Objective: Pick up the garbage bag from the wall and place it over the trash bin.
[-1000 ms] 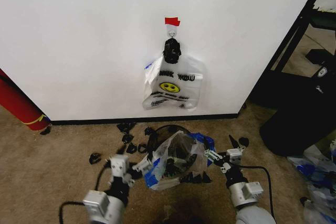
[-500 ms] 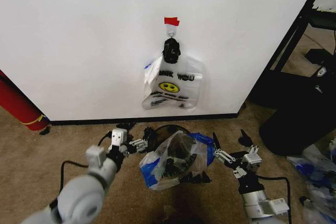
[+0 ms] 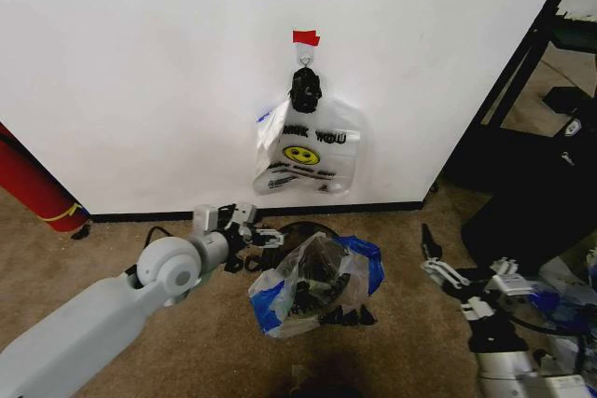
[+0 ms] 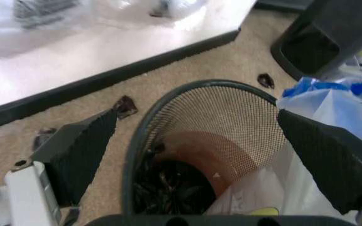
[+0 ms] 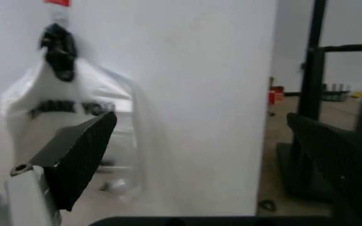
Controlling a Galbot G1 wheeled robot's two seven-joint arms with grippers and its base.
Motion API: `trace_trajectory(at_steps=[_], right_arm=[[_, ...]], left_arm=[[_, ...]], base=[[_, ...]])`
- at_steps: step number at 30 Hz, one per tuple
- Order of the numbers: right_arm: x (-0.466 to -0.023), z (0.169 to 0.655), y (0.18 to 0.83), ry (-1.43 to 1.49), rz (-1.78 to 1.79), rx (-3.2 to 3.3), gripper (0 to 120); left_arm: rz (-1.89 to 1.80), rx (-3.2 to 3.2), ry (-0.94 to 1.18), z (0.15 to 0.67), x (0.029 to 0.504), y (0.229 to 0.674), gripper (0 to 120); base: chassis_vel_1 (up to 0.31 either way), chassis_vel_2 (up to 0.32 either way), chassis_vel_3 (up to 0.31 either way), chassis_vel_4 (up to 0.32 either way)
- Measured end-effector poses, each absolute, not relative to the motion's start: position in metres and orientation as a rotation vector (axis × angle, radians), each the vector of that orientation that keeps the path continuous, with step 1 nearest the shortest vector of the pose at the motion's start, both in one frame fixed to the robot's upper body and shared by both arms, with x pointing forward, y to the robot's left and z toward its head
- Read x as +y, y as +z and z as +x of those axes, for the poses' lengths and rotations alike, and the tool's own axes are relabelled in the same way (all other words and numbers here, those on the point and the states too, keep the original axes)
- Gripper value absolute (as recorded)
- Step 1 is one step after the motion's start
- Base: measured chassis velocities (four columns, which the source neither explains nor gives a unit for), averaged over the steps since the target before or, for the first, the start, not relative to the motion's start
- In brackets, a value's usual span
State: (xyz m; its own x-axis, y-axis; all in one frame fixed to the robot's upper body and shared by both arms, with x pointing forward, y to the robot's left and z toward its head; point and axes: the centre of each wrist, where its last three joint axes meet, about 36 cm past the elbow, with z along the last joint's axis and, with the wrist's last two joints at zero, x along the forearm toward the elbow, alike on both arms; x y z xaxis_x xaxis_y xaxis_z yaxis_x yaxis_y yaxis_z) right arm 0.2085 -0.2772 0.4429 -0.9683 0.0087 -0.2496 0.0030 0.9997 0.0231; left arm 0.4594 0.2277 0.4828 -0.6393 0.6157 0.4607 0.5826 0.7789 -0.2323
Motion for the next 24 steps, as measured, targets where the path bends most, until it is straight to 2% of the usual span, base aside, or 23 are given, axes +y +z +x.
trace_trajectory(at_steps=[15, 20, 22, 24], right_arm=[[-0.278, 0.204, 0.45, 0.046, 0.101, 2.855, 100], [-0.277, 0.203, 0.45, 0.05, 0.099, 2.858, 100], [-0.276, 0.203, 0.45, 0.055, 0.097, 2.859, 100], [-0.274, 0.203, 0.451, 0.061, 0.095, 2.859, 100]], left_arm=[[-0.887, -2.385, 0.001, 0.494, 0.205, 0.457, 97], [-0.864, -2.37, -0.006, 0.499, 0.209, 0.449, 87], [-0.838, -2.361, -0.012, 0.503, 0.209, 0.446, 75], [-0.825, -2.36, -0.016, 0.505, 0.207, 0.446, 72]], base=[[0.0, 0.0, 0.0, 0.0], [0.0, 0.0, 0.0, 0.0], [0.0, 0.0, 0.0, 0.0], [0.0, 0.0, 0.0, 0.0]])
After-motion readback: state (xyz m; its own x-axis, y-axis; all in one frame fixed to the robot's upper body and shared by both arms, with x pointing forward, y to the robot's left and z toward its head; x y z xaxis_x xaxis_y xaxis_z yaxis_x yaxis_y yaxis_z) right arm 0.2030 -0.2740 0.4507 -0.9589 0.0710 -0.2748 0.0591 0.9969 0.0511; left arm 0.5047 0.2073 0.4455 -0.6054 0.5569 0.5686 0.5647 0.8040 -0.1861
